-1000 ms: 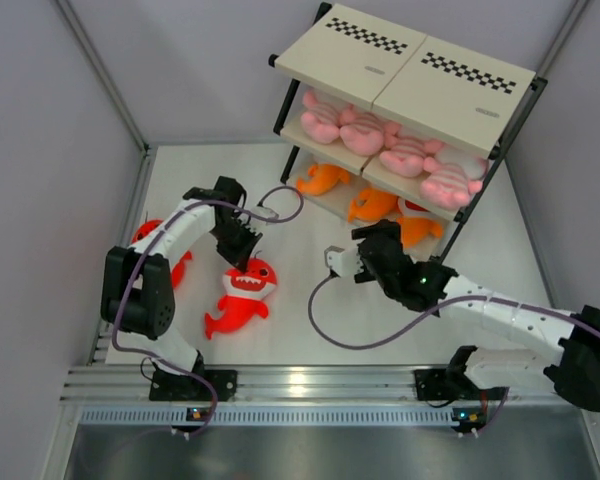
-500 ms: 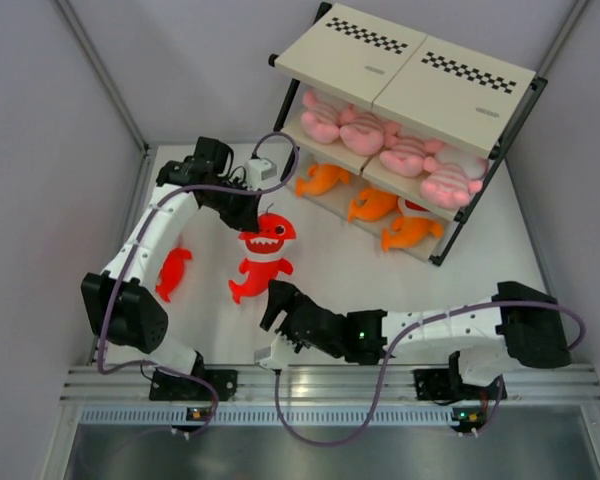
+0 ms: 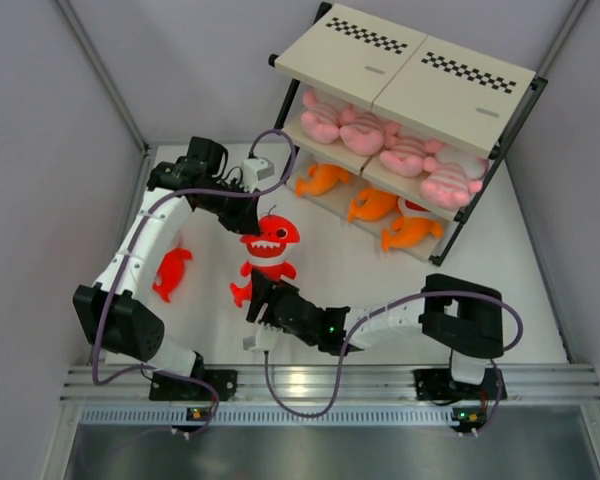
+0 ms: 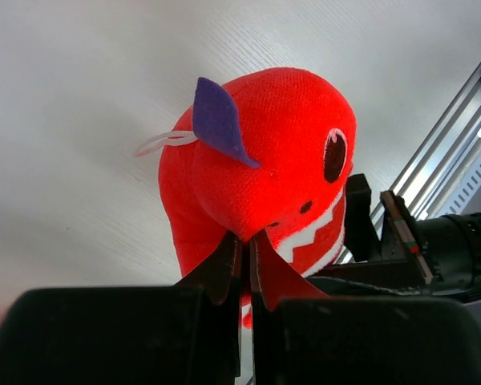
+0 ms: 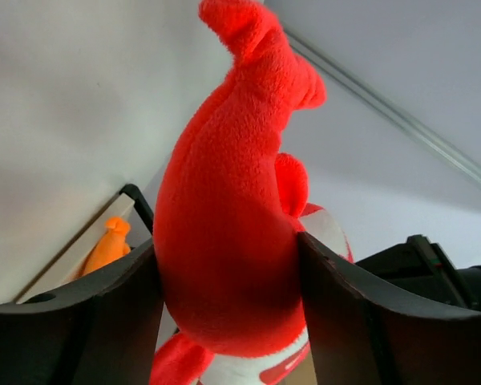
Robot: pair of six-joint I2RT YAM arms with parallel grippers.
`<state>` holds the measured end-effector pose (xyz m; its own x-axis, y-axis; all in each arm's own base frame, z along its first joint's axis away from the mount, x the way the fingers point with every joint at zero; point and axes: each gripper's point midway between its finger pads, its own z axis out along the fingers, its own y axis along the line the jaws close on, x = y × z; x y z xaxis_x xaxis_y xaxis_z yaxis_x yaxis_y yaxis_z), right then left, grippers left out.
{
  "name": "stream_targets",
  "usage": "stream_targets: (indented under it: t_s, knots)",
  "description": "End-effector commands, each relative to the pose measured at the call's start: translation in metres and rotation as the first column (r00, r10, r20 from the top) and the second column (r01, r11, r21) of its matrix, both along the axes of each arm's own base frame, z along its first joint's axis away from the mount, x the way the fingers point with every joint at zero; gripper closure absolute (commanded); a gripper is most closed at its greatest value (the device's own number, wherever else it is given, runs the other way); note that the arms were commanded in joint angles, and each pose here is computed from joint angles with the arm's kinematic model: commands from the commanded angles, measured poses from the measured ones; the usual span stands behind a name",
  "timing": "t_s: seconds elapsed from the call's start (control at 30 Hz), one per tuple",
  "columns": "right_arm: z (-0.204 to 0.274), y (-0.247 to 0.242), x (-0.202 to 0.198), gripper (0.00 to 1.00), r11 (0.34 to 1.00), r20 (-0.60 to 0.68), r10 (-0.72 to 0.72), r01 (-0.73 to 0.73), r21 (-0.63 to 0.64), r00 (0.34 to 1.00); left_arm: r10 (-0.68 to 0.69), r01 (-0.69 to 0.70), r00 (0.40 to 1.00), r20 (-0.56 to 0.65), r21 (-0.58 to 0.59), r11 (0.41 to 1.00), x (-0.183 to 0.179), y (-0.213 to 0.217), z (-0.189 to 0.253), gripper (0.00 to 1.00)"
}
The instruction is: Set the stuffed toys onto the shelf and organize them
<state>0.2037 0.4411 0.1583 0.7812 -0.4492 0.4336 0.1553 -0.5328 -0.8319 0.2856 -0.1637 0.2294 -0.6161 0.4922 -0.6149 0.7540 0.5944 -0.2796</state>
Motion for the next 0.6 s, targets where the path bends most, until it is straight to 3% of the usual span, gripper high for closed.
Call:
stream_targets:
  t_s: [0.0, 0.03, 0.07, 0.13, 0.17, 0.23, 0.27, 0.3, 0.33, 0.4, 0.43, 0.47, 0.57]
  knots:
    - [0.042, 0.021, 0.017, 0.40, 0.983, 0.092, -0.015, -0.002, 0.184, 0.996, -0.018, 0.018, 1.000, -0.006, -0.055, 0.998, -0.012, -0.006, 0.014, 1.00]
    - [0.043, 0.021, 0.020, 0.51, 0.980, 0.100, -0.020, 0.000, 0.199, 0.995, -0.017, 0.016, 1.000, -0.004, -0.055, 0.998, -0.012, -0.005, 0.014, 1.00]
    - [0.042, 0.021, 0.022, 0.73, 0.978, 0.109, -0.027, 0.003, 0.210, 0.994, -0.021, 0.021, 1.000, -0.001, -0.056, 0.998, -0.013, -0.006, 0.015, 1.00]
    - [0.055, 0.018, 0.027, 0.87, 0.969, 0.131, -0.056, 0.022, 0.248, 0.990, -0.016, 0.017, 1.000, 0.018, -0.044, 0.999, -0.012, -0.003, 0.016, 1.00]
    - [0.064, 0.015, 0.026, 1.00, 0.961, 0.125, -0.060, 0.024, 0.274, 0.990, -0.011, 0.012, 1.000, 0.021, -0.035, 0.999, -0.011, -0.002, 0.016, 1.00]
    - [0.073, 0.012, 0.023, 1.00, 0.958, 0.100, -0.057, 0.027, 0.284, 0.993, 0.018, -0.019, 0.999, 0.037, 0.012, 1.000, -0.006, 0.006, 0.013, 0.76]
    - [0.094, 0.006, 0.021, 1.00, 0.946, 0.085, -0.056, 0.026, 0.325, 0.995, 0.031, -0.032, 0.998, 0.052, 0.029, 0.999, -0.003, 0.009, 0.015, 0.55]
    - [0.110, 0.006, 0.020, 1.00, 0.925, 0.035, -0.057, 0.040, 0.377, 0.998, 0.047, -0.051, 0.997, 0.068, 0.053, 0.997, 0.000, 0.014, 0.016, 0.26]
    - [0.101, 0.002, 0.019, 1.00, 0.950, -0.014, -0.057, 0.058, 0.308, 0.998, 0.076, -0.086, 0.992, 0.097, 0.101, 0.991, 0.006, 0.023, 0.016, 0.12]
    - [0.142, -0.006, 0.015, 1.00, 0.925, -0.125, -0.033, 0.077, 0.372, 0.992, 0.125, -0.147, 0.979, 0.164, 0.125, 0.981, 0.017, 0.035, 0.031, 0.08]
    - [0.132, -0.013, 0.012, 1.00, 0.955, -0.183, -0.032, 0.084, 0.285, 0.983, 0.159, -0.186, 0.969, 0.188, 0.133, 0.974, 0.022, 0.042, 0.038, 0.07]
    - [0.152, -0.020, 0.005, 1.00, 0.951, -0.213, 0.005, 0.061, 0.304, 0.977, 0.184, -0.214, 0.955, 0.230, 0.110, 0.971, 0.029, 0.047, 0.055, 0.06]
    - [0.193, -0.047, 0.013, 1.00, 0.947, -0.217, -0.012, 0.080, 0.310, 0.976, 0.298, -0.329, 0.907, 0.297, 0.060, 0.943, 0.047, 0.079, 0.086, 0.02]
